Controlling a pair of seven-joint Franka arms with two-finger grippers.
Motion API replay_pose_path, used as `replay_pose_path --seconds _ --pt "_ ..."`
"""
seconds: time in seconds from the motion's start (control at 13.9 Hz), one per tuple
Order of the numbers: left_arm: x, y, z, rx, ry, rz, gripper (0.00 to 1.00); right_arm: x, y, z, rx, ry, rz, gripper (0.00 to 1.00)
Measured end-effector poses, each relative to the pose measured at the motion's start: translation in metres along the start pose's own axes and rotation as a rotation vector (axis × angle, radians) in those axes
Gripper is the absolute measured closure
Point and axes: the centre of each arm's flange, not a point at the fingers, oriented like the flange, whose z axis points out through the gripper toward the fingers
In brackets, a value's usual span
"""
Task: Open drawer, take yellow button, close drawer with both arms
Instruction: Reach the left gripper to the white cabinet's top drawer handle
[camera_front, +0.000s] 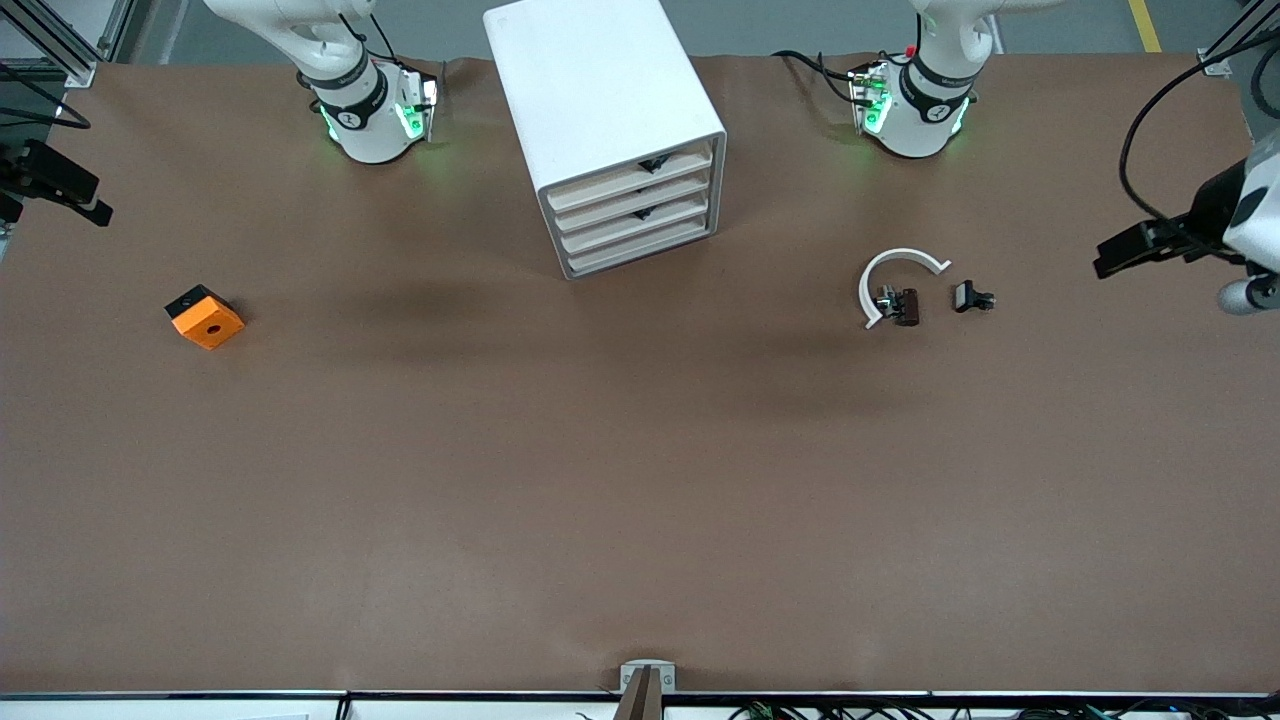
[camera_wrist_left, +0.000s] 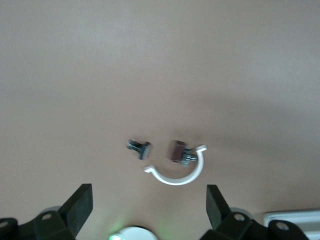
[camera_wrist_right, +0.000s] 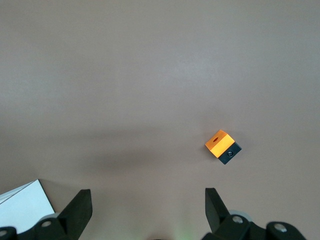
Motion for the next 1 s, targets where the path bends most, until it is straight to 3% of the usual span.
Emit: replay_pose_path --seconds 0.22,0.36,0.72,1.0 --pt "-0.001 0.050 0.030 -0.079 -0.121 -0.293 0.00 0.020 -0.004 0.034 -0.004 -0.068 -0.005 0.00" --pt "0.003 0.078 0.058 -0.078 -0.209 -0.454 0.00 0.042 -0.006 0.070 -0.008 -0.124 -0.007 0.00" --pt "0.001 0.160 0.122 0.048 -0.320 -0.805 0.00 0.074 -0.004 0.132 -0.017 -0.220 -0.002 0.00" --pt "-0.007 0.207 0.175 0.167 -0.493 -1.217 0.00 0.082 -0.002 0.137 -0.019 -0.225 0.001 0.00"
